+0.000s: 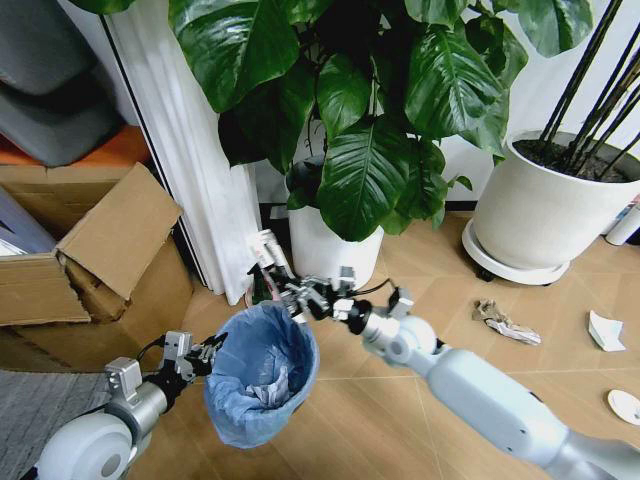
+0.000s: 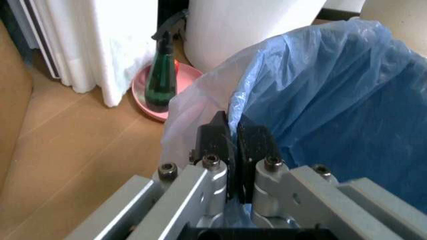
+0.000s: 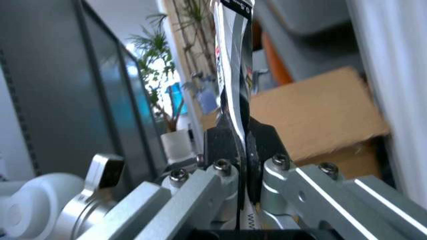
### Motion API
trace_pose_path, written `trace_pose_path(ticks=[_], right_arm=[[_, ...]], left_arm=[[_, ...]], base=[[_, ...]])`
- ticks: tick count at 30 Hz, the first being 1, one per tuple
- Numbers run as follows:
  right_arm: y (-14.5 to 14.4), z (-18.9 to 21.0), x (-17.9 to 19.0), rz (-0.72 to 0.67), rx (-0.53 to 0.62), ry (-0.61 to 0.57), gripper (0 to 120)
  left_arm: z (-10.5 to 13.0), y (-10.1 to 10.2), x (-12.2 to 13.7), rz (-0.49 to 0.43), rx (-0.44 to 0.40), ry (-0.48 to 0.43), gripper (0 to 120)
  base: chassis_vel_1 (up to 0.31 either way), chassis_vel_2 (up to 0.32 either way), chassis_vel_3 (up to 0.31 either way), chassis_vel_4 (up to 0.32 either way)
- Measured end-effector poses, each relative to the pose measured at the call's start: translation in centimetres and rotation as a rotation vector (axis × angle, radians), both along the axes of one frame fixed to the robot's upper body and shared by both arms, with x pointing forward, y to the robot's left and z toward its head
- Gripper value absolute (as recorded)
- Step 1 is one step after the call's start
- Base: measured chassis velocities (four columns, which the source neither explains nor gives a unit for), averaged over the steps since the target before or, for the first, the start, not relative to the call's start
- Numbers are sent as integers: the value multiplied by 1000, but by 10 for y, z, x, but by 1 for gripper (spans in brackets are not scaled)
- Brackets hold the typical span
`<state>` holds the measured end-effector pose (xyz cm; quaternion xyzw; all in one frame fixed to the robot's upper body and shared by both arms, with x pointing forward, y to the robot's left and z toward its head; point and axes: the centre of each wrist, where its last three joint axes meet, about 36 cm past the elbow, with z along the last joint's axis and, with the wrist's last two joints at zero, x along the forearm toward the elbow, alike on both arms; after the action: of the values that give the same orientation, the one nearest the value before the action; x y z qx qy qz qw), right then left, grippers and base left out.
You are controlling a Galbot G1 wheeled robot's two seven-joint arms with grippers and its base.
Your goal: Pick up the trash bin and place the garbage on the floor into it.
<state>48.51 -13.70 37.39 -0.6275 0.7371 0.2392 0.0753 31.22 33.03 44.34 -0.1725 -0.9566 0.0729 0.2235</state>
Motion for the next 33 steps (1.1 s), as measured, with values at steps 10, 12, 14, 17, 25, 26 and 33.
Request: trace_pose_path(ticks=[10, 12, 14, 17, 25, 26, 33], right_arm=[[27, -19, -10, 57, -49, 50, 0], [31, -25, -12, 58, -65, 61, 5], [31, -27, -11, 56, -75, 61, 12], [28, -29, -11, 54, -87, 59, 21], [19, -28, -14, 56, -114, 46, 51], [18, -27, -14, 55, -112, 45, 54], [7, -10, -8, -15, -81, 35, 77]], left_arm=[[-1, -1, -1, 8, -14, 0, 0], [-1, -1, -1, 12, -18, -1, 0], [1, 0, 0, 17, -21, -5, 0], [2, 1, 0, 21, -22, -8, 0], [3, 3, 1, 25, -20, -11, 0], [3, 3, 1, 26, -20, -11, 0], [4, 4, 2, 38, -20, -15, 0]], base=[[0, 0, 0, 0], [0, 0, 0, 0], [0, 0, 0, 0], [0, 0, 0, 0], [0, 0, 0, 0], [0, 0, 0, 0], [0, 0, 0, 0]])
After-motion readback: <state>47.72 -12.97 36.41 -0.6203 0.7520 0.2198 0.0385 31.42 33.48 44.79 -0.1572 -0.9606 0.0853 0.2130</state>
